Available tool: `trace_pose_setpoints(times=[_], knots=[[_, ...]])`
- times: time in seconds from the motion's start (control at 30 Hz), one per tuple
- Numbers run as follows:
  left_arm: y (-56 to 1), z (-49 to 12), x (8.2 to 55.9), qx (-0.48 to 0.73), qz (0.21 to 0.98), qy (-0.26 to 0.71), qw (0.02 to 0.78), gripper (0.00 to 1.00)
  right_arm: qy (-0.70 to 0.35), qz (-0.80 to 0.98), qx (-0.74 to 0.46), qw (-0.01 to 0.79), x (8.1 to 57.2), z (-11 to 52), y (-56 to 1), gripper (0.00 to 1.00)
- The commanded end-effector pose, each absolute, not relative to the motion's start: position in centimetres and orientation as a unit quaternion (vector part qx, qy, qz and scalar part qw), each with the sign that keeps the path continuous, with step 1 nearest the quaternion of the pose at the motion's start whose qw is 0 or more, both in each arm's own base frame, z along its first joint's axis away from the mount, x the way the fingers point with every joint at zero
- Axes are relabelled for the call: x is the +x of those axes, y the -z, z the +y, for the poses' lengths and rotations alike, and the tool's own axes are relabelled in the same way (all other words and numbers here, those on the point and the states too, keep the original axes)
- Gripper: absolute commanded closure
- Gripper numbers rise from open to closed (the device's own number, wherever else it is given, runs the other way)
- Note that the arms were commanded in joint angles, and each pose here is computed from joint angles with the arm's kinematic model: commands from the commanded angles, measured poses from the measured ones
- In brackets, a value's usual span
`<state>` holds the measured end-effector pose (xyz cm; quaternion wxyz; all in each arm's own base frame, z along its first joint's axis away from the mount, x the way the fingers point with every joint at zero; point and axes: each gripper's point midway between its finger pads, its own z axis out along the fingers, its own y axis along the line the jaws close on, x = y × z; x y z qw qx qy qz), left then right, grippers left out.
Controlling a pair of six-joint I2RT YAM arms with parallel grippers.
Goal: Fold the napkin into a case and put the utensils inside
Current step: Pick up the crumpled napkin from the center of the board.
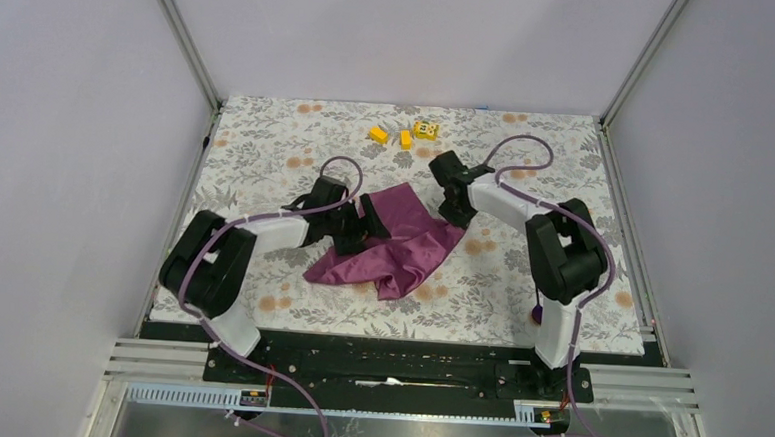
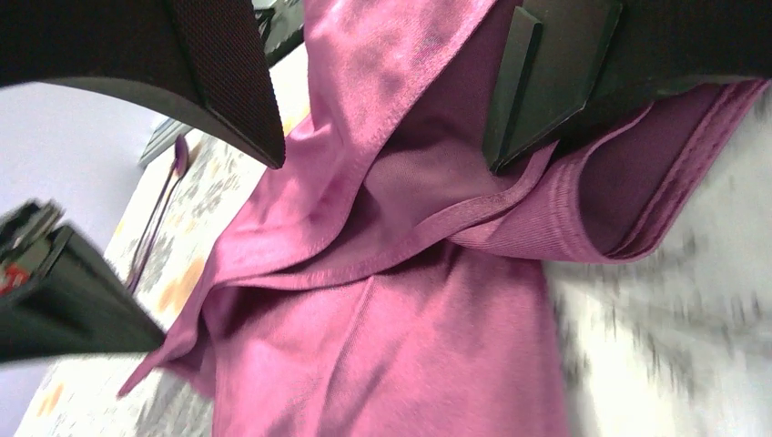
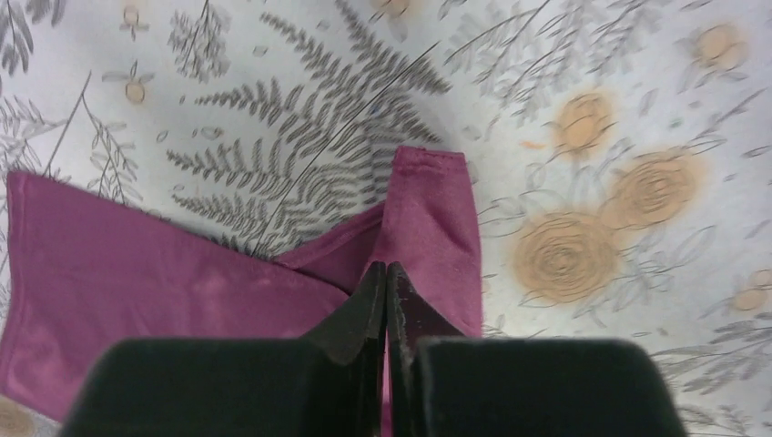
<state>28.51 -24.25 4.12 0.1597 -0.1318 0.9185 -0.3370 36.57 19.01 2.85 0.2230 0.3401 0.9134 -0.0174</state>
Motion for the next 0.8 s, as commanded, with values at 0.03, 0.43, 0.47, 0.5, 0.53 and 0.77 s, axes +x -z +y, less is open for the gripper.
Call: trace_pose_setpoints(times=[0.03, 0.43, 0.47, 0.5, 0.53, 0.77], knots=[[-0.7, -22.6, 32.7, -0.157, 0.929, 0.291, 0.166, 0.12, 0.026, 0.881, 0.373, 0.290, 37.8, 15.1, -6.6, 1.00], [-7.4, -18.4, 32.1, -0.140, 0.928, 0.216, 0.269, 0.01, -0.018, 0.944, 0.056, 0.325, 37.8, 16.1, -9.5, 0.06], [-7.9, -17.6, 31.3, -0.143, 0.927, 0.210, 0.275, 0.01, -0.024, 0.945, 0.046, 0.322, 37.9, 15.8, -9.2, 0.01], [-7.5, -16.7, 30.2, -0.150, 0.930, 0.199, 0.269, 0.01, -0.037, 0.948, 0.047, 0.312, 38.1, 15.7, -8.9, 0.00], [-7.4, -15.9, 29.5, -0.159, 0.930, 0.193, 0.268, 0.01, -0.043, 0.952, 0.065, 0.295, 38.3, 15.3, -8.4, 0.00], [-4.7, -9.9, 26.8, -0.364, 0.901, 0.155, 0.178, 0.09, -0.047, 0.939, 0.296, 0.170, 38.2, 14.6, -5.1, 0.01]])
